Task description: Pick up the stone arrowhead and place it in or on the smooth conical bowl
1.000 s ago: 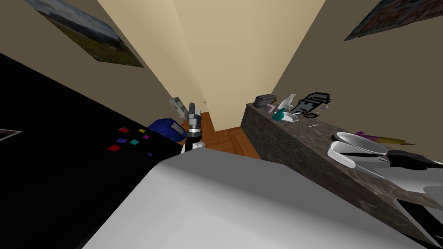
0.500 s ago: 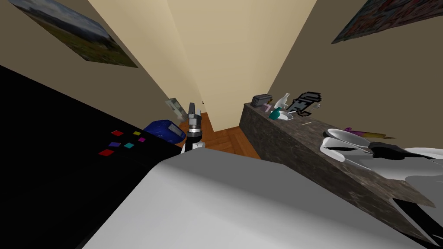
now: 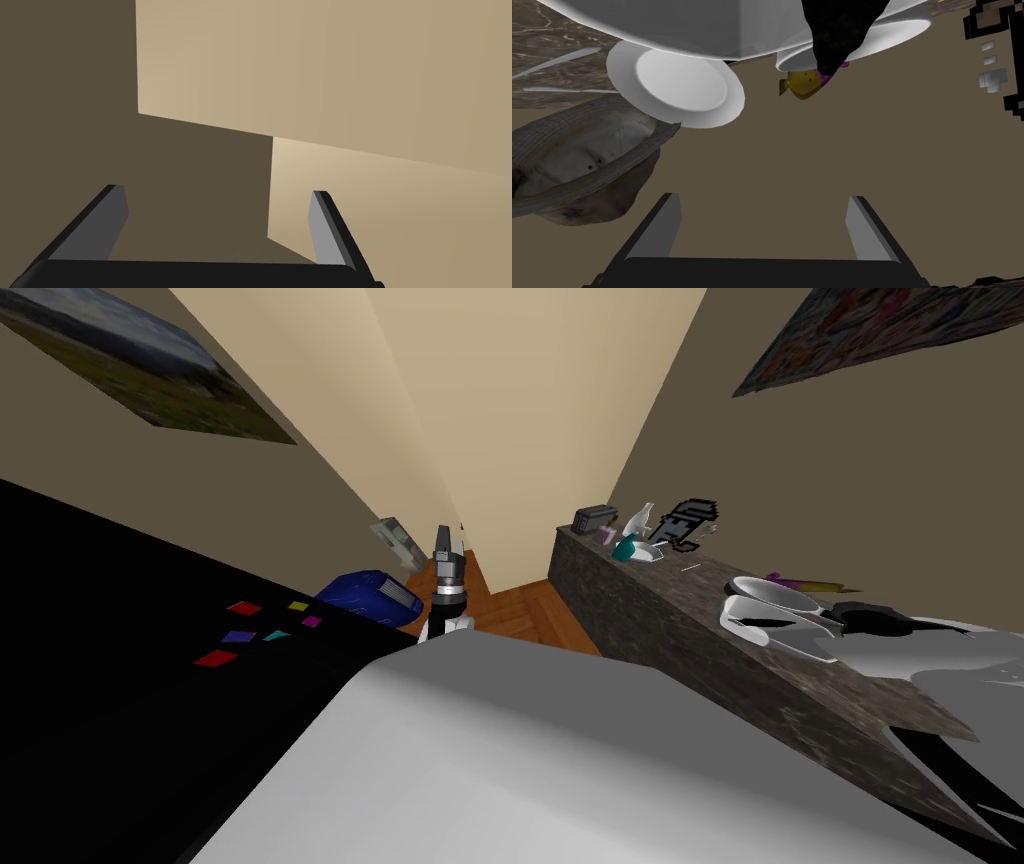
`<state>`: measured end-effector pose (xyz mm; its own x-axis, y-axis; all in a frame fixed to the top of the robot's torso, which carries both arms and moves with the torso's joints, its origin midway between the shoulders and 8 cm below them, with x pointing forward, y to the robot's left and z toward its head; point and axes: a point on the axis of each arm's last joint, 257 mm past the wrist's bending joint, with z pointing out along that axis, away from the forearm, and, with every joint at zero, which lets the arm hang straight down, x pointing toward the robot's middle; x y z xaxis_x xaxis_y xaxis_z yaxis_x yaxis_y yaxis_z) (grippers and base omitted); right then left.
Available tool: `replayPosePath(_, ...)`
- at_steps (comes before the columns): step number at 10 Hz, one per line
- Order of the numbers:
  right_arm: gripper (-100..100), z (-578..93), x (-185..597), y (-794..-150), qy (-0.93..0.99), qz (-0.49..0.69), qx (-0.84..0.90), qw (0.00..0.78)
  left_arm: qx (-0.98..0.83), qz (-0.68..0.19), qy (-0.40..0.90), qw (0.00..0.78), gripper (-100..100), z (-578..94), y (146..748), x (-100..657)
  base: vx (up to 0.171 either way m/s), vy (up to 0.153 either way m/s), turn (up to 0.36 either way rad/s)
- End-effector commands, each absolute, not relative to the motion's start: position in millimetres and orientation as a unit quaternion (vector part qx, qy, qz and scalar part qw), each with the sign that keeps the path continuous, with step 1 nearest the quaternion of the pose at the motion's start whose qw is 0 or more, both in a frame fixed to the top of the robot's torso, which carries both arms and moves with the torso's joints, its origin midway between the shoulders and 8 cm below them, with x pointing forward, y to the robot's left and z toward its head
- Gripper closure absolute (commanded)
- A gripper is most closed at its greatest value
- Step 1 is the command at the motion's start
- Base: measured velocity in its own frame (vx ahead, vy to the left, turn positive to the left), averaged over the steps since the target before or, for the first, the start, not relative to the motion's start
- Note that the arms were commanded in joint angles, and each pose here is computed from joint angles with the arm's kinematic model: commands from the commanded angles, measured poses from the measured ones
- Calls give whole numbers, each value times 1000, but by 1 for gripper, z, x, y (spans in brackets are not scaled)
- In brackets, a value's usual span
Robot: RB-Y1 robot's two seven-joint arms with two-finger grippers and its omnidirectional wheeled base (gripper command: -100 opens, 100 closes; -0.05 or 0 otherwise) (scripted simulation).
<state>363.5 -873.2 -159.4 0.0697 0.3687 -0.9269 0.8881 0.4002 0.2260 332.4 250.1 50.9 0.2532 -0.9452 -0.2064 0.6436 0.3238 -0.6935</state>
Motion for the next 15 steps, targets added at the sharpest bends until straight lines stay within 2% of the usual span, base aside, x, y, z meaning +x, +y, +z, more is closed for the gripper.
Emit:
replayPosePath(1, -100, -157, 385, -860, 647, -232, 483, 543, -245, -528, 308, 753, 0, 51, 250, 332, -2, -19, -151)
replayPosePath(2, -100, -151, 404, -850, 650, -222, 479, 546, -245, -528, 308, 753, 0, 51, 250, 332, -3, -26, -275)
replayPosePath(4, -100, -160, 376, -867, 644, -245, 495, 529, -245, -528, 308, 753, 0, 51, 250, 332, 2, -12, -22)
replayPosePath(8, -100, -150, 422, -836, 661, -218, 468, 545, -245, -528, 308, 753, 0, 51, 250, 332, 0, -3, -49)
replayPosePath(10, -100, -152, 421, -838, 660, -219, 468, 545, -245, -528, 308, 753, 0, 51, 250, 332, 1, -4, -49)
replayPosePath(11, 0, -151, 421, -838, 660, -219, 468, 545, -245, -528, 308, 753, 0, 51, 250, 332, 0, 0, 0)
replayPosePath(15, 0, -151, 421, -838, 660, -219, 468, 545, -245, -528, 308, 753, 0, 51, 250, 332, 0, 0, 0)
